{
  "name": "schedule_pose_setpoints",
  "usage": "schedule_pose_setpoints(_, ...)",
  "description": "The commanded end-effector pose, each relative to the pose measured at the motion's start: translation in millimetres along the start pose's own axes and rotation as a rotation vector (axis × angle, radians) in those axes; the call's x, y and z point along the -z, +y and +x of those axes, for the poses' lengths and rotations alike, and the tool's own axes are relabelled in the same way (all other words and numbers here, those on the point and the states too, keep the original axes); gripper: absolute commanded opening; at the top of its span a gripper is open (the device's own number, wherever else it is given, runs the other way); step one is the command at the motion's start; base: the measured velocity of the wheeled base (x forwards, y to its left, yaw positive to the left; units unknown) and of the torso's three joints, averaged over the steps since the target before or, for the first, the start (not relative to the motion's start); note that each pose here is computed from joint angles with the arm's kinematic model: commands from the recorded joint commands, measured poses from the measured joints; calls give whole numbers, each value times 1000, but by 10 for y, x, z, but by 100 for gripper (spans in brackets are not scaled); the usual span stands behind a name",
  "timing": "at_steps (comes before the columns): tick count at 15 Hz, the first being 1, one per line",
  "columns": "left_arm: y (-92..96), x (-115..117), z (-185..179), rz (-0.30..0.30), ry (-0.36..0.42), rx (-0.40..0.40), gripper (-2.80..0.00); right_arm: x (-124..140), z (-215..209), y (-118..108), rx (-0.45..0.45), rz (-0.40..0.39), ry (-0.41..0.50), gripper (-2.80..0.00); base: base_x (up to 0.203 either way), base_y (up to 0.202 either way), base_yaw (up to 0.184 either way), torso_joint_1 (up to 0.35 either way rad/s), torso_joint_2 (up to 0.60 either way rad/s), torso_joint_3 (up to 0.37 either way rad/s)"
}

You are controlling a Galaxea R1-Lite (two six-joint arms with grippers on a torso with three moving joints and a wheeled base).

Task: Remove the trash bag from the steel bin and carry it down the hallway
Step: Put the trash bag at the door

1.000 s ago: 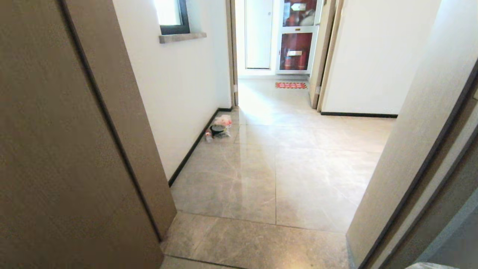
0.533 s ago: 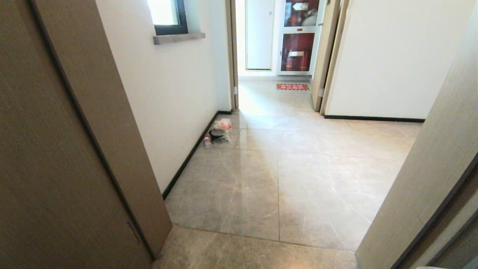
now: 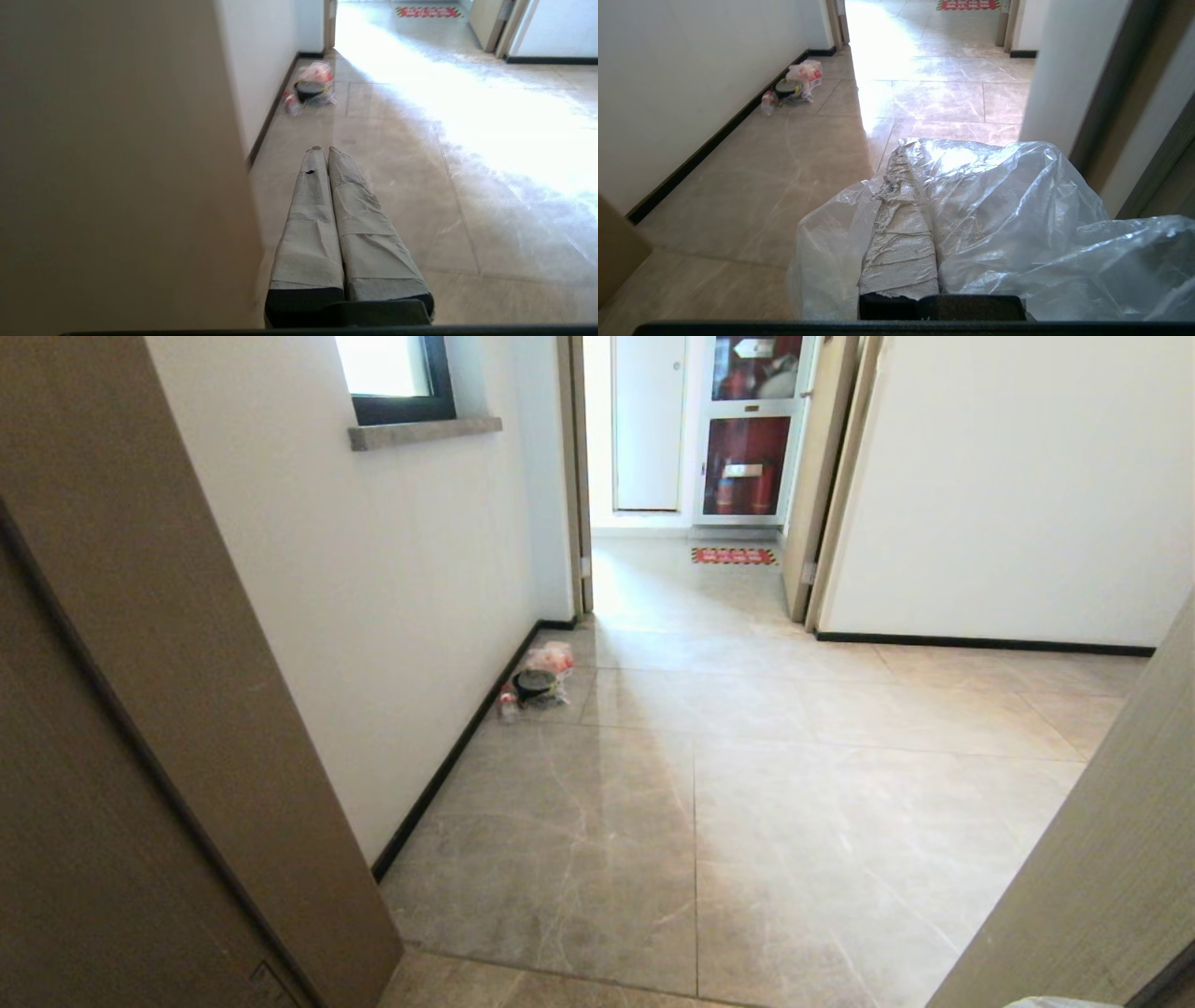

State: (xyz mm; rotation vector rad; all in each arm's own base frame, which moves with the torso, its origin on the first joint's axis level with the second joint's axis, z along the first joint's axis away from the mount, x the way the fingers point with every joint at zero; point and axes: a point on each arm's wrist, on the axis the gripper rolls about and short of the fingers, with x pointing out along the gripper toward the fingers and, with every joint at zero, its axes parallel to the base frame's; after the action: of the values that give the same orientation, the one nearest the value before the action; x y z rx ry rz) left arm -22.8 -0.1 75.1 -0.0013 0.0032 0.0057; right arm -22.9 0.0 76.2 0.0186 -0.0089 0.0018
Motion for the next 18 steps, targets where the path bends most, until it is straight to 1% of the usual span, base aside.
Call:
schedule_pose_setpoints(1,0,9,3,0,4,0,-280,4,1,0,0,0,1,-280,199,-193,0,2,3,7)
schedule_pose_setpoints(6,0,11,1,6,9,1,-280,6,1,0,0,4,3,-280,183,-185,-1,2,2,1)
schedule_pose_setpoints(18,0,7,1,1,4,0,-280,4,1,0,0,6,1,-280,3,-5,0,0,1,0)
